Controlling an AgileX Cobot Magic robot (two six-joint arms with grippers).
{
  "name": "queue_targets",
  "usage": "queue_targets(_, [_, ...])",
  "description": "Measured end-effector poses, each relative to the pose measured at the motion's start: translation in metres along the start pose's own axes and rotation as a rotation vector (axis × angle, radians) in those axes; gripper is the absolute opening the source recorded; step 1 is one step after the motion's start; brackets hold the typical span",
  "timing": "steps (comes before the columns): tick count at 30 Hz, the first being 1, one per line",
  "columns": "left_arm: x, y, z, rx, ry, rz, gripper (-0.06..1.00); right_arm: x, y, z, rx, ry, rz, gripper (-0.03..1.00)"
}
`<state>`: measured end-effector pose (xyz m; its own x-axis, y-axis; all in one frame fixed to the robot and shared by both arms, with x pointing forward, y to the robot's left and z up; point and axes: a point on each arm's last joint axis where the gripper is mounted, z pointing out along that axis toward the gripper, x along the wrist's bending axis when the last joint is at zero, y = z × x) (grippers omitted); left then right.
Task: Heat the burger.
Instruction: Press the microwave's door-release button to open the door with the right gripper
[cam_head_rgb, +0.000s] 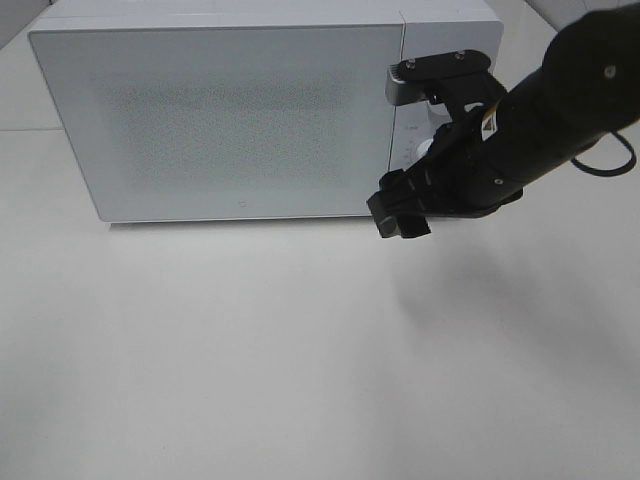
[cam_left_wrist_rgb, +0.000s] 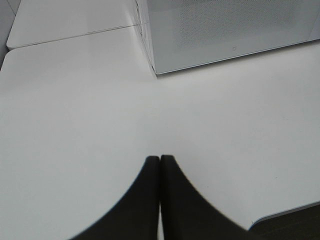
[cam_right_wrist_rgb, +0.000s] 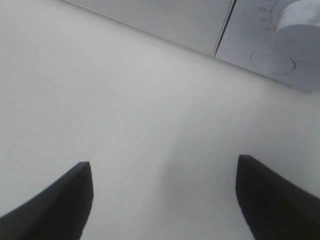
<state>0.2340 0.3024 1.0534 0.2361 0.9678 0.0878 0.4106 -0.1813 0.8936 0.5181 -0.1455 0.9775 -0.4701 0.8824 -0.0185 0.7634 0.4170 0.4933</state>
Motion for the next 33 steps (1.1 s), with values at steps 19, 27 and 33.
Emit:
queue_targets(19, [0.0,0.0,0.0,0.0,0.0,0.0,0.0,-0.096,-0.04,-0.064,0.257,-0.192,0.446,0.74])
queue_targets(27, [0.0,0.0,0.0,0.0,0.0,0.0,0.0,-0.076,-0.078,-0.122,0.166,-0.203,0.471,0.74])
queue_targets(33, [0.0,0.0,0.0,0.0,0.0,0.0,0.0,-0.059,-0.115,-0.161,0.096,-0.212,0.475,0.74])
